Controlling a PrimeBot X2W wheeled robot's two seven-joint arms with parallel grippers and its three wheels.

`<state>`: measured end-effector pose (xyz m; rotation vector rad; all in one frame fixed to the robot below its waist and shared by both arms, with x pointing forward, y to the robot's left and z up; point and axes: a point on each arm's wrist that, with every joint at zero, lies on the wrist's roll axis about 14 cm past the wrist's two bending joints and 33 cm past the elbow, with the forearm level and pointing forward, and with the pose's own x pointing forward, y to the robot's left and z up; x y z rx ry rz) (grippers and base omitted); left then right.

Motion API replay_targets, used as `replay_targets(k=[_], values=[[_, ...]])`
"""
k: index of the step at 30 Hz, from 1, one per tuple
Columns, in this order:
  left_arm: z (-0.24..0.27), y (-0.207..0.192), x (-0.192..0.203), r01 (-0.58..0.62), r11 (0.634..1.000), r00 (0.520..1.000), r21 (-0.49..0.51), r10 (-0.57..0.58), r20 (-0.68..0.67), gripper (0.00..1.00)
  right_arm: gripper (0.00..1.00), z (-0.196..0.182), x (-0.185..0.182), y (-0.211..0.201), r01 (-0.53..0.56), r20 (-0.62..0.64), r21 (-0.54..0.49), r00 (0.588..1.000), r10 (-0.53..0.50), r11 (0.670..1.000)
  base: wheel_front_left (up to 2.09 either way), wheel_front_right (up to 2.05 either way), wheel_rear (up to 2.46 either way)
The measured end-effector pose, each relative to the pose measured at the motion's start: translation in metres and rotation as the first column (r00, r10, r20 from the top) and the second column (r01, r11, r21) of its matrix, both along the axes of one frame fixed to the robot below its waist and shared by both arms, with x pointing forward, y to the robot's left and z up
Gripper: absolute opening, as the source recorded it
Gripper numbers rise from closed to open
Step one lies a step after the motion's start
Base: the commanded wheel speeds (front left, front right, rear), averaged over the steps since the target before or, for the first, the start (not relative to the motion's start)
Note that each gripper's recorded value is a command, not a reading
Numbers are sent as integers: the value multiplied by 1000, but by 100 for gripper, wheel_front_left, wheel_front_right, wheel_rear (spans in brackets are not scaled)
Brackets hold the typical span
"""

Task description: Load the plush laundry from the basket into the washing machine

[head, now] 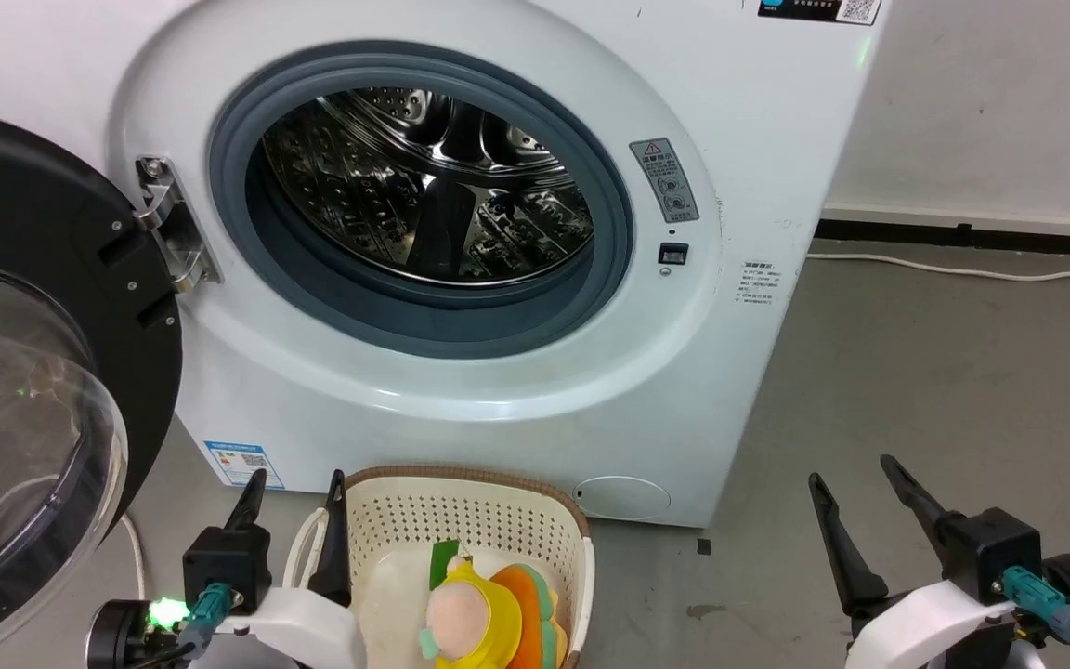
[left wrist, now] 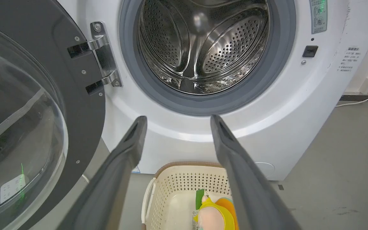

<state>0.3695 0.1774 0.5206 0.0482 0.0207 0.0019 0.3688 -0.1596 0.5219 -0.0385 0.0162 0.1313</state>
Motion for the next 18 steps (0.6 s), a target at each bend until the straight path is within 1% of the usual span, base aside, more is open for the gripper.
replay_targets(k=[7,13,18], values=[[-7,-6,2,18,1000,1000,0,-18,-12,100,100,-2,1,-4,13,2,9,1000,-13,1000,0,0,0],[-25,-12,6,41,999,997,0,-41,-60,100,100,-6,3,-8,25,-5,13,1000,-25,1000,0,0,0],[-45,-22,21,88,996,990,8,-86,-114,100,100,-17,6,-14,43,-28,28,999,-42,999,0,0,0]])
